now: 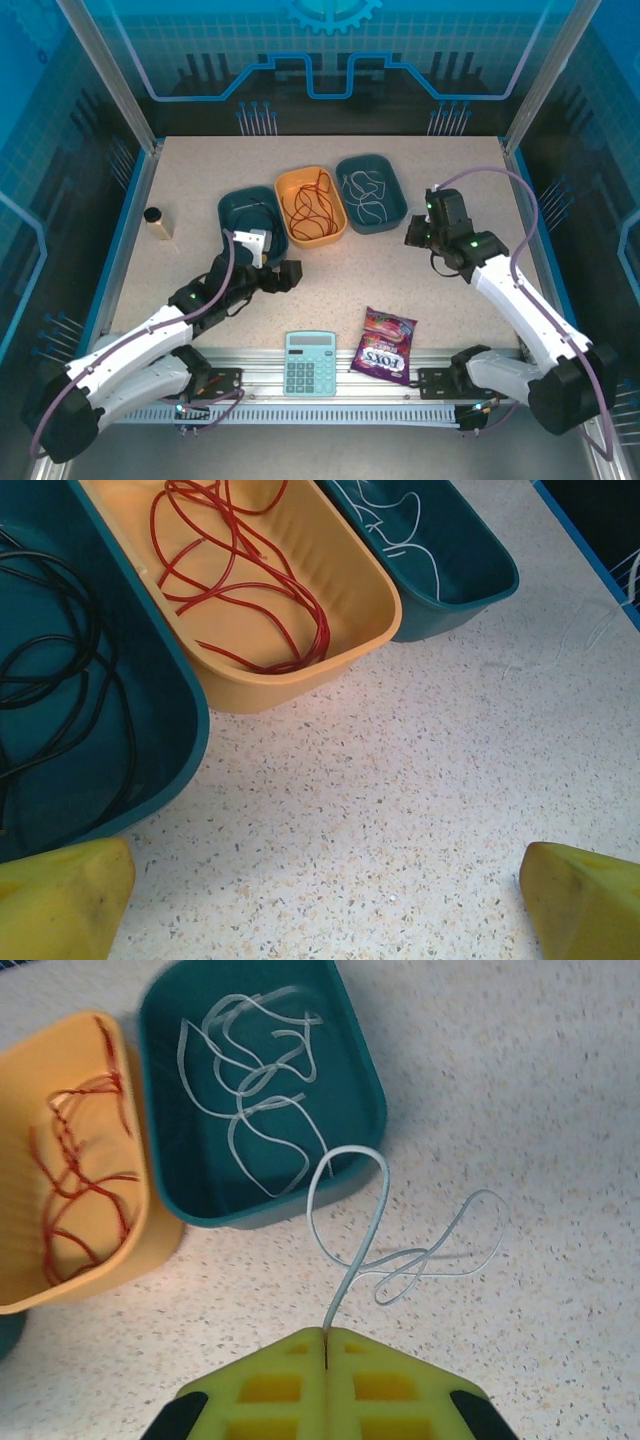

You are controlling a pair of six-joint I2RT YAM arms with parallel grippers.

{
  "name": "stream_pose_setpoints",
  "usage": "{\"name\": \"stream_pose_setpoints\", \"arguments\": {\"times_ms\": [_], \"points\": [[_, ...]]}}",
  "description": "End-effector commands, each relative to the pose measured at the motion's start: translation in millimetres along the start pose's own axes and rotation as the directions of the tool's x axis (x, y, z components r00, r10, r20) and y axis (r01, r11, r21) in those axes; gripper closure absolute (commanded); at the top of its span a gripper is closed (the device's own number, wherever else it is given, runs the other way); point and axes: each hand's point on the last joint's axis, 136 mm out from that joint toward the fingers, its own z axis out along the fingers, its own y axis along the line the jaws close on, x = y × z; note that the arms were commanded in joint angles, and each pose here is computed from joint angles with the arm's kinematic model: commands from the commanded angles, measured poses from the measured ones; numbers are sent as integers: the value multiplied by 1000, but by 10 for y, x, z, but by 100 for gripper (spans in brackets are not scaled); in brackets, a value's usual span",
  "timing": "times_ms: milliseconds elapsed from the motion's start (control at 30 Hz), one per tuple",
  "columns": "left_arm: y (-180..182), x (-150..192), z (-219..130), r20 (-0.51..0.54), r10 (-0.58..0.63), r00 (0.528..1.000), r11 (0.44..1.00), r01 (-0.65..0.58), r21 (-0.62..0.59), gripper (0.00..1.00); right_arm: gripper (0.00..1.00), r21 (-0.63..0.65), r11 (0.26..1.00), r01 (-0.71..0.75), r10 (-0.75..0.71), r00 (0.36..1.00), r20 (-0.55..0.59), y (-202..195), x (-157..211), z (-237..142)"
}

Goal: Untangle the cables

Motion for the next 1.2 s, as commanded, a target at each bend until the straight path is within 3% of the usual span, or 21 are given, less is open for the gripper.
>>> {"name": "stream_pose_setpoints", "arguments": {"times_ms": [0, 233, 533, 800, 1167], "points": [[-85, -104, 4, 24, -17, 1000, 999, 17, 36, 1, 100, -50, 997, 55, -53, 997, 54, 126, -174, -297], [-73, -94, 7, 22, -20, 1000, 999, 20, 31, 1, 100, -94, 991, 100, -86, 987, 138, 270, -478, -640], [-68, -80, 3, 22, -32, 999, 999, 31, 33, 1, 100, -112, 981, 159, -133, 968, 211, 515, -931, -723], [-71, -84, -36, 24, -35, 999, 999, 34, 36, 1, 100, -88, 979, 184, -165, 968, 189, 721, -1184, -387], [-21, -62, -116, 31, -34, 999, 999, 34, 21, 1, 100, 19, 975, 223, -224, 972, 66, 832, -1218, 317]]}}
